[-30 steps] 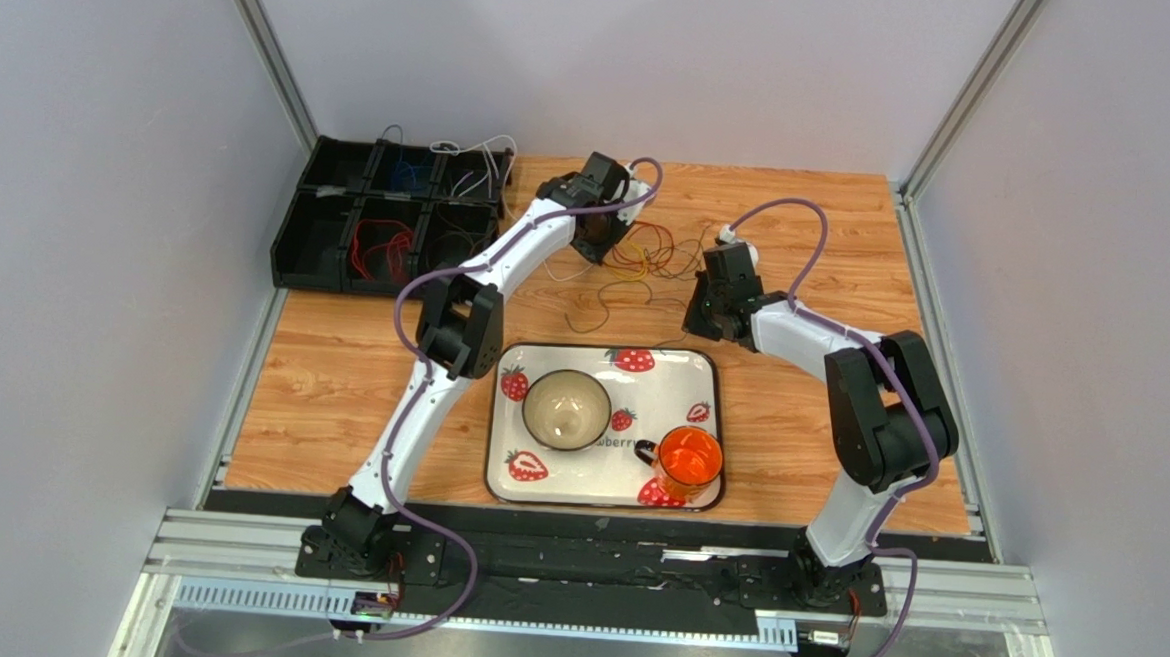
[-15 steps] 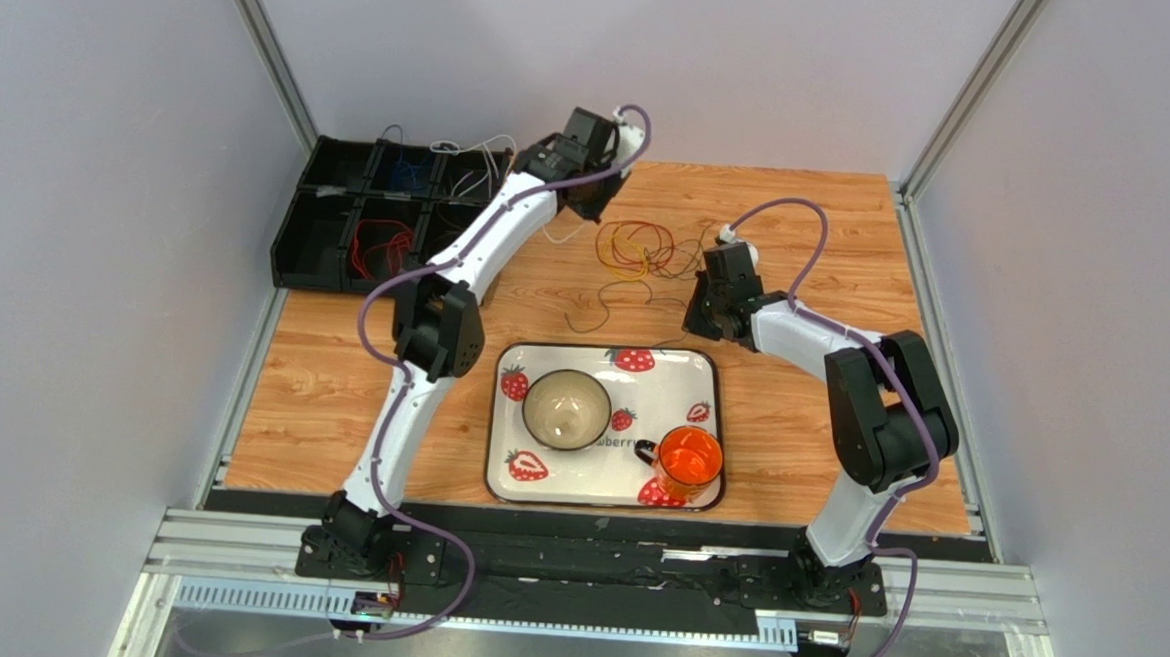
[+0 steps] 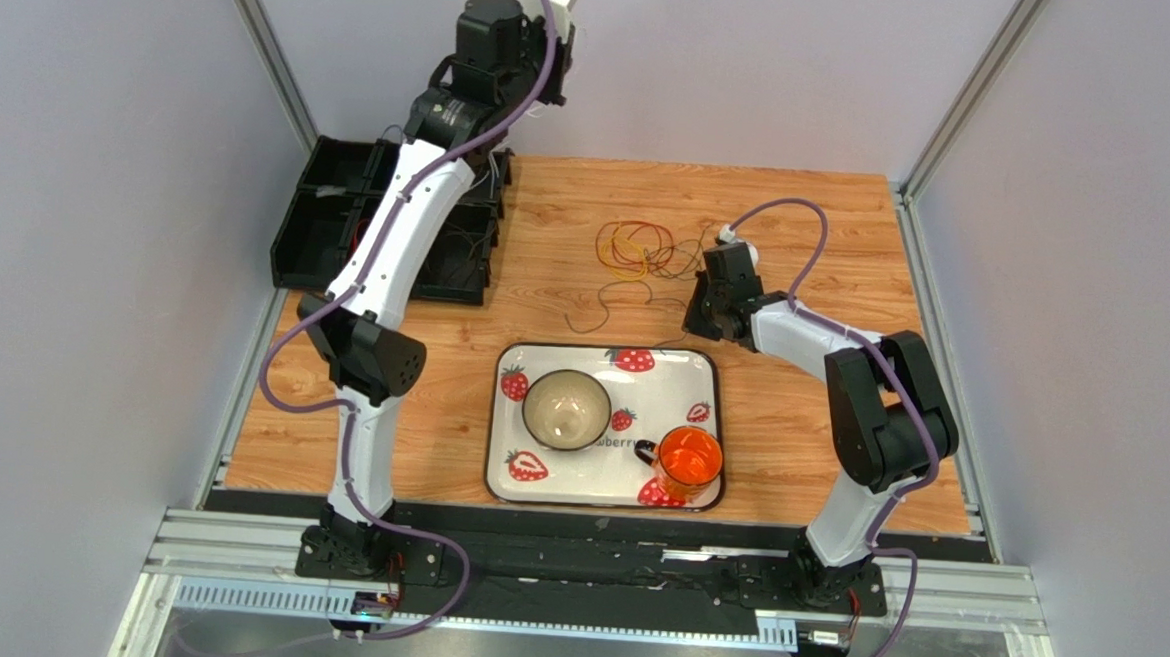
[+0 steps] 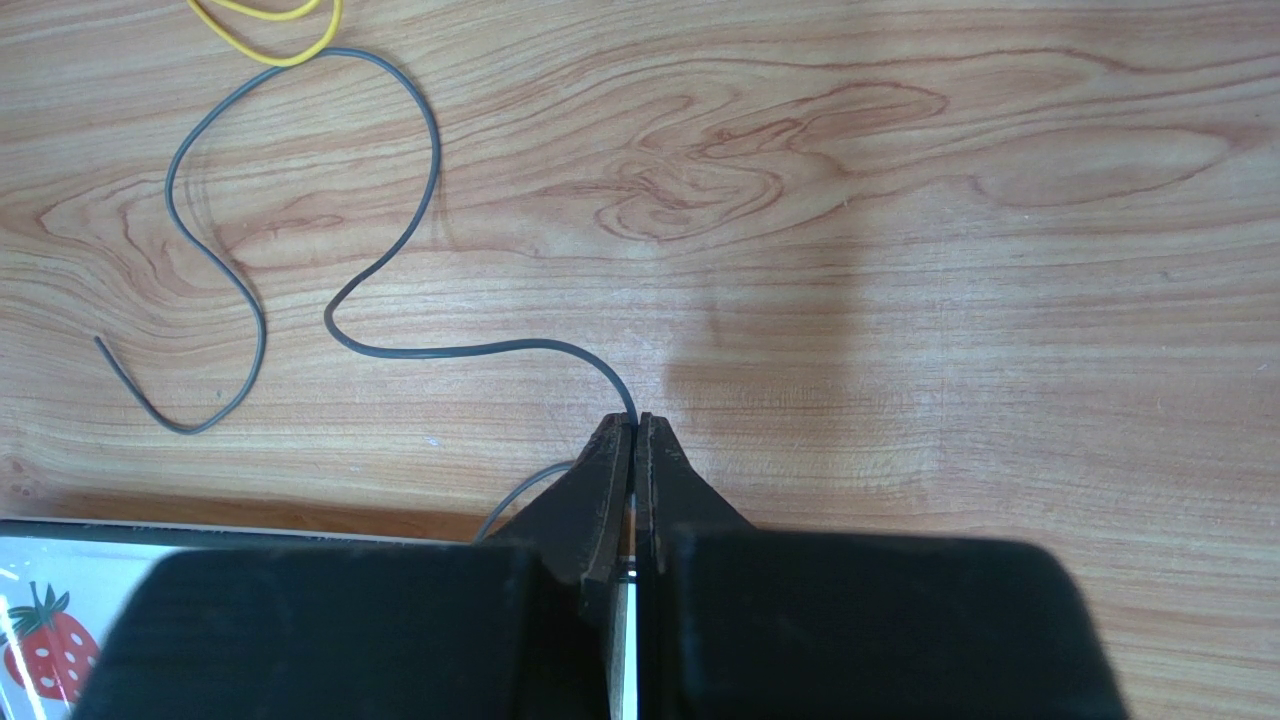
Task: Untangle the cables
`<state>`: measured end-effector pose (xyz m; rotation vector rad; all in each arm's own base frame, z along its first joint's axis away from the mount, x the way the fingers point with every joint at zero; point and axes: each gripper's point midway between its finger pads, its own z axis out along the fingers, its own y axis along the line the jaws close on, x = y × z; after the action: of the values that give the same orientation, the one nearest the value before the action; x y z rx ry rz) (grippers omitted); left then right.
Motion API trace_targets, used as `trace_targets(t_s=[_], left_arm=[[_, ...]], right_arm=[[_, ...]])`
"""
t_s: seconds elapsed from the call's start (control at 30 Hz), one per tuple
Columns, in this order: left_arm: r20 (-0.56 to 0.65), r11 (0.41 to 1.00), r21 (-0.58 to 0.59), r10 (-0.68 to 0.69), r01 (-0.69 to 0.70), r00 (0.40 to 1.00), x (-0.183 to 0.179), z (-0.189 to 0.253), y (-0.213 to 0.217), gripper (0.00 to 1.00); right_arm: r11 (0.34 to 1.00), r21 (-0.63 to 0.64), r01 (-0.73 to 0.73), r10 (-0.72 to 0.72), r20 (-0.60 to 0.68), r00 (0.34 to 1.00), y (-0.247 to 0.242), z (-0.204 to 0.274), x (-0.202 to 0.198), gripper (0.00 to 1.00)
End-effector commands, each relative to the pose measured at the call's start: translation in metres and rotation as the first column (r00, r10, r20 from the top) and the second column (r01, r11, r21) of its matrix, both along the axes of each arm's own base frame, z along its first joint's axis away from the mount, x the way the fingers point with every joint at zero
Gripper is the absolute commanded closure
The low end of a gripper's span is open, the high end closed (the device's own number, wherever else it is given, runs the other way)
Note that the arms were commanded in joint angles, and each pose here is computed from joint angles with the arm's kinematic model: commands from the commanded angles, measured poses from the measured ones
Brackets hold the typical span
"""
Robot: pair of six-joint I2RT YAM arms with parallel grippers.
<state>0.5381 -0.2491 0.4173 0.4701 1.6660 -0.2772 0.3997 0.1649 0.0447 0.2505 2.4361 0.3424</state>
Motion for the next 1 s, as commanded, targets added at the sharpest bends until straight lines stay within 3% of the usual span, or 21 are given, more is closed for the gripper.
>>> trace_targets(t_s=[0.0, 0.17, 0.5, 0.77, 0.97], left_arm=[[0.084, 0.990, -0.109, 0.095, -0.085, 0.992, 0.003, 0.048, 0.038, 1.00], [0.068, 0.974, -0.157, 0.173, -0.160, 0.983, 0.018, 0.049, 0.076, 1.00], [-0.030, 0.940, -0.112, 0.320, -0.321, 0.947, 0.047, -0.010, 0.126, 1.00], [-0.149, 0.938, -0.080, 0.323, -0.337, 0.935, 0.069, -0.072, 0.135, 1.00], [-0.228, 0.926, -0.131, 0.320, -0.355, 0.920, 0.081, -0.101, 0.137, 1.00]], right_arm=[[1.000, 0.030, 0.010, -0.011, 0.051, 0.999, 0.004, 0.017, 0.012, 1.00], [0.999, 0.032, 0.010, -0.011, 0.051, 0.999, 0.004, 0.017, 0.012, 1.00], [1.000, 0.030, 0.007, -0.008, 0.049, 0.999, 0.005, 0.016, 0.013, 1.00], [1.000, 0.029, 0.007, -0.008, 0.048, 0.999, 0.005, 0.016, 0.013, 1.00], [1.000, 0.027, 0.007, -0.008, 0.042, 0.999, 0.005, 0.015, 0.013, 1.00]])
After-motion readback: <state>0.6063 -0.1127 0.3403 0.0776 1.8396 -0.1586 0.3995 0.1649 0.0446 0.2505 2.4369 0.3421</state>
